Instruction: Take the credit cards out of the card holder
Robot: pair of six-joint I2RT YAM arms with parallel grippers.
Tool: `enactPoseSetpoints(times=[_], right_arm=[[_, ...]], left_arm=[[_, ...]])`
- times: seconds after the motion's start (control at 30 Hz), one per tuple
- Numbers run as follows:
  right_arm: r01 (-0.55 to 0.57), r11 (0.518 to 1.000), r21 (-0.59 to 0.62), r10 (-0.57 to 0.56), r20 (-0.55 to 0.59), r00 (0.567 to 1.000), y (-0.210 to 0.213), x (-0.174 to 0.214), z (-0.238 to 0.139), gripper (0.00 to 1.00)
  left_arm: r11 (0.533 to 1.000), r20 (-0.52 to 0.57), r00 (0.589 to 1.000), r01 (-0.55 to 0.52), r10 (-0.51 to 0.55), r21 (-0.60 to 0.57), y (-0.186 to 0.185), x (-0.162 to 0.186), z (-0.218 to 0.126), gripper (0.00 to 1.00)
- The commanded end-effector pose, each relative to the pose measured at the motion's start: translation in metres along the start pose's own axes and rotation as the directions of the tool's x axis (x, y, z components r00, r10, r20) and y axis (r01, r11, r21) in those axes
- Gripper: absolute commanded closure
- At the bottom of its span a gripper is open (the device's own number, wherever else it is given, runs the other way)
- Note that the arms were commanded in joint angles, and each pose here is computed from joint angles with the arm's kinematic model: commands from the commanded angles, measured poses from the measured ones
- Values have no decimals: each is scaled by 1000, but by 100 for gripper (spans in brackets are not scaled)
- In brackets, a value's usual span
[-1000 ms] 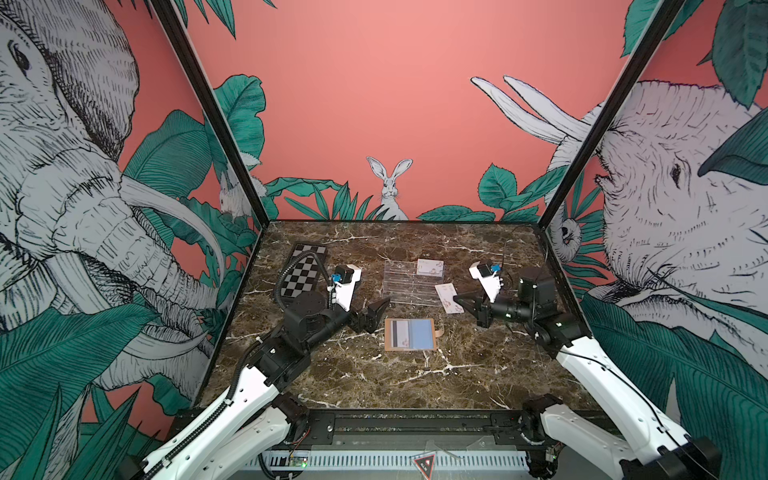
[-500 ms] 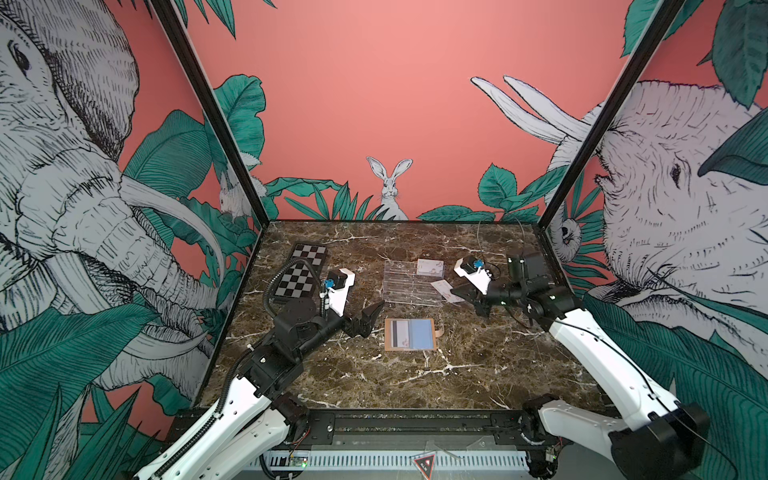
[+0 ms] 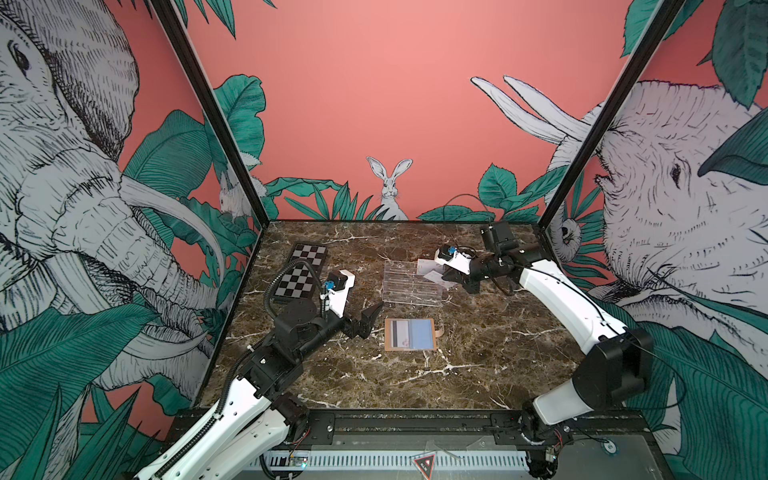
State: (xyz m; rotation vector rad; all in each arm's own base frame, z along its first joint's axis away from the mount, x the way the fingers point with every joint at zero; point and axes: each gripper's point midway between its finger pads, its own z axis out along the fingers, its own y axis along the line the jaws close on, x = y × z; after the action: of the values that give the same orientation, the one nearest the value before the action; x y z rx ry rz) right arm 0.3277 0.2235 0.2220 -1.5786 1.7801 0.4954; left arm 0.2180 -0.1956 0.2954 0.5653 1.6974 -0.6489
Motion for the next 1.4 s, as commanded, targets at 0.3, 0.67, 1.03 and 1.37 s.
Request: enactPoseSetpoints(times=[0.3, 0.67, 1.03, 1.37], right_arm=[[125, 992, -21, -127, -136, 983, -40, 10, 20, 100], [175, 984, -28, -178, -178, 968, -73, 10, 40, 100], [171, 984, -43, -176, -200, 964, -88, 12, 53, 100], [173, 982, -80, -187, -212, 959, -88, 16, 67, 100]], left_arm=[[997, -58, 998, -19, 15, -70, 14, 18, 5, 1], [990, -66, 998, -31, 22, -138, 26, 21, 4, 1], [992, -100, 995, -23, 11, -126, 26, 33, 14, 1], [992, -106, 994, -16, 2, -128, 26, 36, 16, 1]])
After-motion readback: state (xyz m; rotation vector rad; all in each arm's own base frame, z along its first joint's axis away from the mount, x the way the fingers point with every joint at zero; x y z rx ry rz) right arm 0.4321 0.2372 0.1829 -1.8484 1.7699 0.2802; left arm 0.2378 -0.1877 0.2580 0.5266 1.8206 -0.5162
